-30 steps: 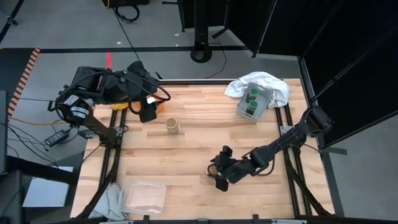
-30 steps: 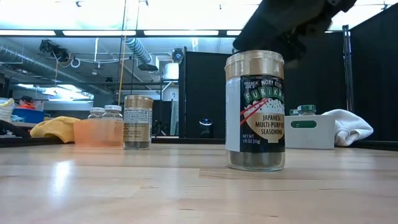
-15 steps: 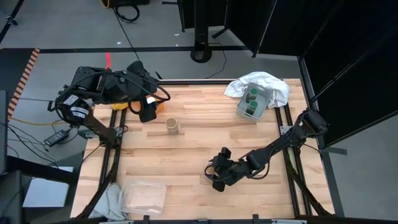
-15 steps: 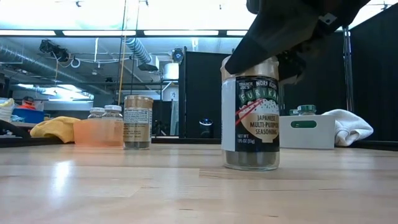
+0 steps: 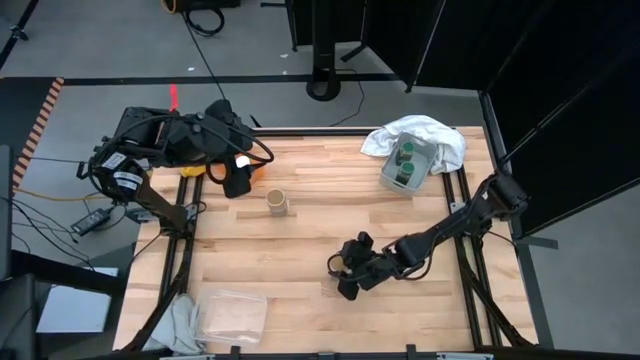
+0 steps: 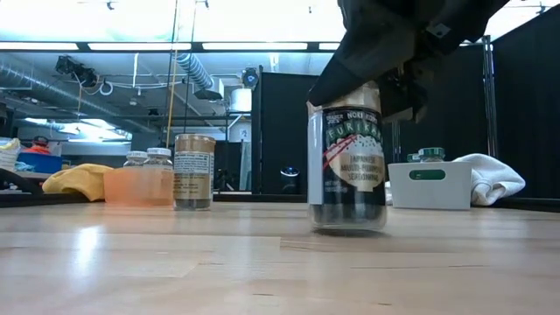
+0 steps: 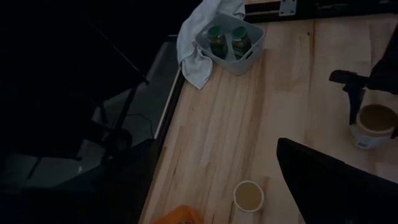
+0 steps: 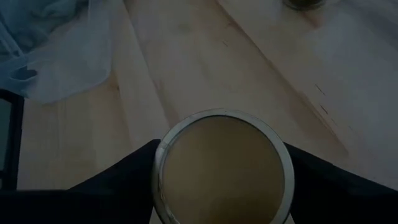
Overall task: Sort spices by type
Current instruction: Put the top gold seasoning bottle into the transparent bin
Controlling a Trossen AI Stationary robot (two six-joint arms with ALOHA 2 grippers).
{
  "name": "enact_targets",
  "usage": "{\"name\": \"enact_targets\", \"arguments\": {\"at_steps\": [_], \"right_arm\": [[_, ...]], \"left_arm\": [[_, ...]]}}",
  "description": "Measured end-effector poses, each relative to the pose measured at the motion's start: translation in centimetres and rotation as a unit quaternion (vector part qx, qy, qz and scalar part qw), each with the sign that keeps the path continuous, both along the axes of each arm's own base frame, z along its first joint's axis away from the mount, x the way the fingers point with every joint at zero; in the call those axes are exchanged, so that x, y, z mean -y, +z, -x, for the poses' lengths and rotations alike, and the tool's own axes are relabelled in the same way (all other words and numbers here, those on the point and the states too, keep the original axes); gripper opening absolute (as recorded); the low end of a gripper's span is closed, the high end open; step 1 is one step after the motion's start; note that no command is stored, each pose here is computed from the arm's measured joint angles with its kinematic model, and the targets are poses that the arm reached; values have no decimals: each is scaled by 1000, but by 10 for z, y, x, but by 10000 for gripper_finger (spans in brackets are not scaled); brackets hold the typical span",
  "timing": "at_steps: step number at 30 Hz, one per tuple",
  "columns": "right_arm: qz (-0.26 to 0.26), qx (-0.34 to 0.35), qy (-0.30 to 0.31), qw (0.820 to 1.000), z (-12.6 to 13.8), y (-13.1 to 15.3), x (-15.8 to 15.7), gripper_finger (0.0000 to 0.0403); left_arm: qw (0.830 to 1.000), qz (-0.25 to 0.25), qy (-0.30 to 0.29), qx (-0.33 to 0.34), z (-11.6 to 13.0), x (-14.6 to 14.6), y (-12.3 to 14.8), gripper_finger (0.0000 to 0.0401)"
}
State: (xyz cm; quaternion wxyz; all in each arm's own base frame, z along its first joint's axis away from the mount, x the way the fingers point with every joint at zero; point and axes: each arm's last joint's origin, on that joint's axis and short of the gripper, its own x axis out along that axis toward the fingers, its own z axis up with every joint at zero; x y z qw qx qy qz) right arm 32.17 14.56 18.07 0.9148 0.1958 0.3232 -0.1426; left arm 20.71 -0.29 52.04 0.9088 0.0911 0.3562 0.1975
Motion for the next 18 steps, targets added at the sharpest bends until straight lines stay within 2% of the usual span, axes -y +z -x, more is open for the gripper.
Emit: {"name": "enact_targets", "arguments": {"at_steps": [6, 9, 12, 18], "right_arm": [[5, 44, -14, 999, -3, 22, 16, 286], [6, 65, 4, 998, -11, 28, 24, 286], [10, 94, 20, 995, -26, 43, 33, 286], [57, 115, 62, 990, -61, 67, 50, 286]], "left_arm": [[1000, 0, -2, -1, 0, 0, 0, 337], [1000, 0, -3, 2, 2, 0, 1, 337], [1000, -4, 1, 7, 7, -1, 3, 337], [1000, -9, 9, 24, 21, -2, 9, 337]]}}
